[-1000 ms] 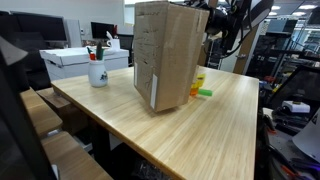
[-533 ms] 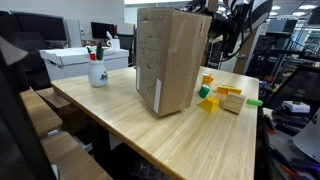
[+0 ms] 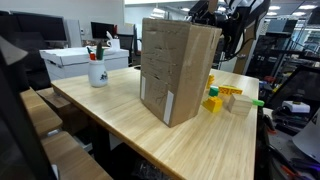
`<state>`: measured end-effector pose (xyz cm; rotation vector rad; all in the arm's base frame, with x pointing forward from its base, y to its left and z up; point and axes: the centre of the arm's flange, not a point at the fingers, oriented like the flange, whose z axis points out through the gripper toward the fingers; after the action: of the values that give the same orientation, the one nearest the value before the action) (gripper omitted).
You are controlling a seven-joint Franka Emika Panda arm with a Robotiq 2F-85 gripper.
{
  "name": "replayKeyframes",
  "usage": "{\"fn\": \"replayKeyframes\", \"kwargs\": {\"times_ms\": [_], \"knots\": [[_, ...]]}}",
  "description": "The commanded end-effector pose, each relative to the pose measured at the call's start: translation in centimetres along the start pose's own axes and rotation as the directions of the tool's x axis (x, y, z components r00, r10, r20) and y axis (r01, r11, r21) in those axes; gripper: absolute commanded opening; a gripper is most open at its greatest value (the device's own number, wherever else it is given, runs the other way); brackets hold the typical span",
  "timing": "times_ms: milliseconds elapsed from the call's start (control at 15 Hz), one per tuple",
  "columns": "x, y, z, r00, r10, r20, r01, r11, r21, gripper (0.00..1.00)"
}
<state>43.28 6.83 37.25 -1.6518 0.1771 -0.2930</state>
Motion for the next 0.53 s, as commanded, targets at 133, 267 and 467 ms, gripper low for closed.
{"fn": "replayKeyframes", "kwargs": {"times_ms": [133, 267, 467], "knots": [[-0.18, -0.31, -0.52, 0.998, -0.015, -0.061, 0.019, 0.998, 0.063, 0.04], [-0.24, -0.32, -0.74, 0.996, -0.01, -0.088, 0.017, 0.997, 0.081, 0.04], [-0.31, -0.21, -1.24, 0.99, 0.004, -0.138, 0.013, 0.993, 0.121, 0.04]]}}
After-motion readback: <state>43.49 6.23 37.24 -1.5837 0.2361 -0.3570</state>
